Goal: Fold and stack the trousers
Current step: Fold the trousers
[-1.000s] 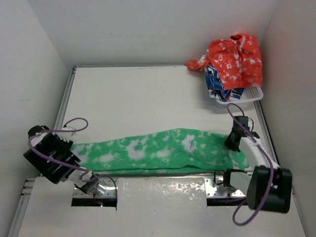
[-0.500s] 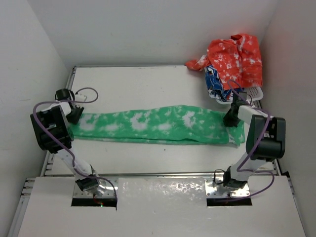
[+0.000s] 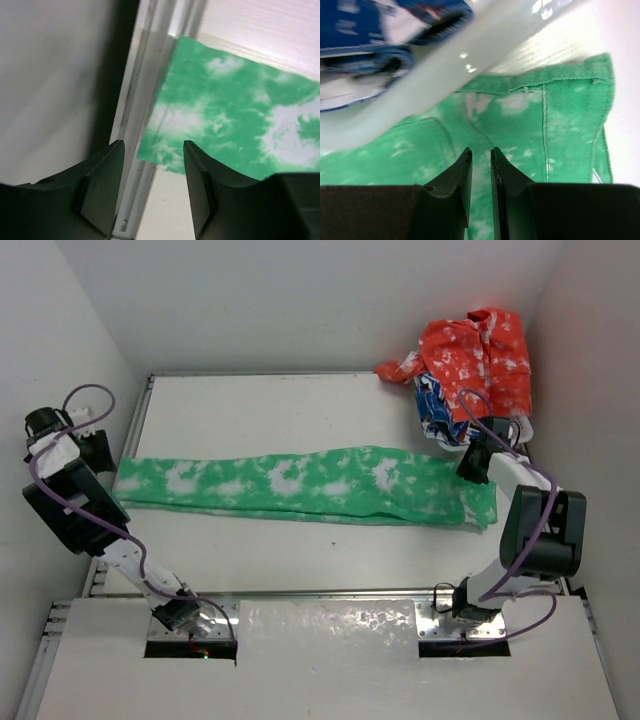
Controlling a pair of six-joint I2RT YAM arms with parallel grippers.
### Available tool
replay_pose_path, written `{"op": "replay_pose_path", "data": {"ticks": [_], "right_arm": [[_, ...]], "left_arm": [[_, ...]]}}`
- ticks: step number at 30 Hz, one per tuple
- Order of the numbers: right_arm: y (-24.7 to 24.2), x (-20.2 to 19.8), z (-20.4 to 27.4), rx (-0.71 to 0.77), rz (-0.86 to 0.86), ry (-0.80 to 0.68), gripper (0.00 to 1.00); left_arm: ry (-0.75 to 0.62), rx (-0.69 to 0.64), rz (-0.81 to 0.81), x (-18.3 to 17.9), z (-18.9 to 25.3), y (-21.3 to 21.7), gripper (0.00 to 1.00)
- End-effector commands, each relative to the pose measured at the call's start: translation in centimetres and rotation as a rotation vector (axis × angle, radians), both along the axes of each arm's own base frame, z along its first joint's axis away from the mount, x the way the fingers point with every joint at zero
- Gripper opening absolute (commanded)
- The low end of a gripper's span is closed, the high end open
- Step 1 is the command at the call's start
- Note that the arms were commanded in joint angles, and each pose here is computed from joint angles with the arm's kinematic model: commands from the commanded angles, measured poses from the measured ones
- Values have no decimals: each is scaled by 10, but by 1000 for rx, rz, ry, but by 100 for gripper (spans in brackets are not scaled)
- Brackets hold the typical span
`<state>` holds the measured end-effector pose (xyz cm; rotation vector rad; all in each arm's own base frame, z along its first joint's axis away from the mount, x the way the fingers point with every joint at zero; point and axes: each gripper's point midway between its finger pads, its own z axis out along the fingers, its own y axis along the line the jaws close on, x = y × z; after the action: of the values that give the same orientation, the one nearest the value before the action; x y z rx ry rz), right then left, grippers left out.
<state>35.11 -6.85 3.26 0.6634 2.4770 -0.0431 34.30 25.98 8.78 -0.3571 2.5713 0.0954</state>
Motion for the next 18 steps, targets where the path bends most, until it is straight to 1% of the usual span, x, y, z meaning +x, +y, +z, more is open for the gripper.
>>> {"op": "replay_pose_path", "data": {"ticks": [1, 3, 4, 5, 7, 10, 14, 17, 18], "right_arm": [[1, 16, 36, -14, 63, -108, 19], [4, 17, 43, -4, 69, -125, 20], [6, 18, 48, 6, 74, -143, 20], [7, 17, 50, 8, 73, -151, 20], [9, 15, 57, 13, 71, -174, 20], [9, 11, 62, 4, 69, -187, 21], [8, 7, 74, -12, 64, -213, 20], [7, 5, 78, -16, 61, -223, 20], [7, 5, 79, -19, 61, -226, 21]], "left_arm": [[72, -219, 100, -2, -27, -28, 48], [114, -268, 169, -12, -46, -28, 49], [120, -292, 207, -17, -53, -24, 51], [125, -308, 215, -19, -58, -26, 56], [157, -340, 218, -25, -74, -33, 62], [220, -362, 224, -37, -94, -38, 62], [271, -349, 215, -56, -113, -44, 62], [278, -365, 188, -64, -116, -51, 35], [278, -372, 183, -66, -114, -52, 19]]}}
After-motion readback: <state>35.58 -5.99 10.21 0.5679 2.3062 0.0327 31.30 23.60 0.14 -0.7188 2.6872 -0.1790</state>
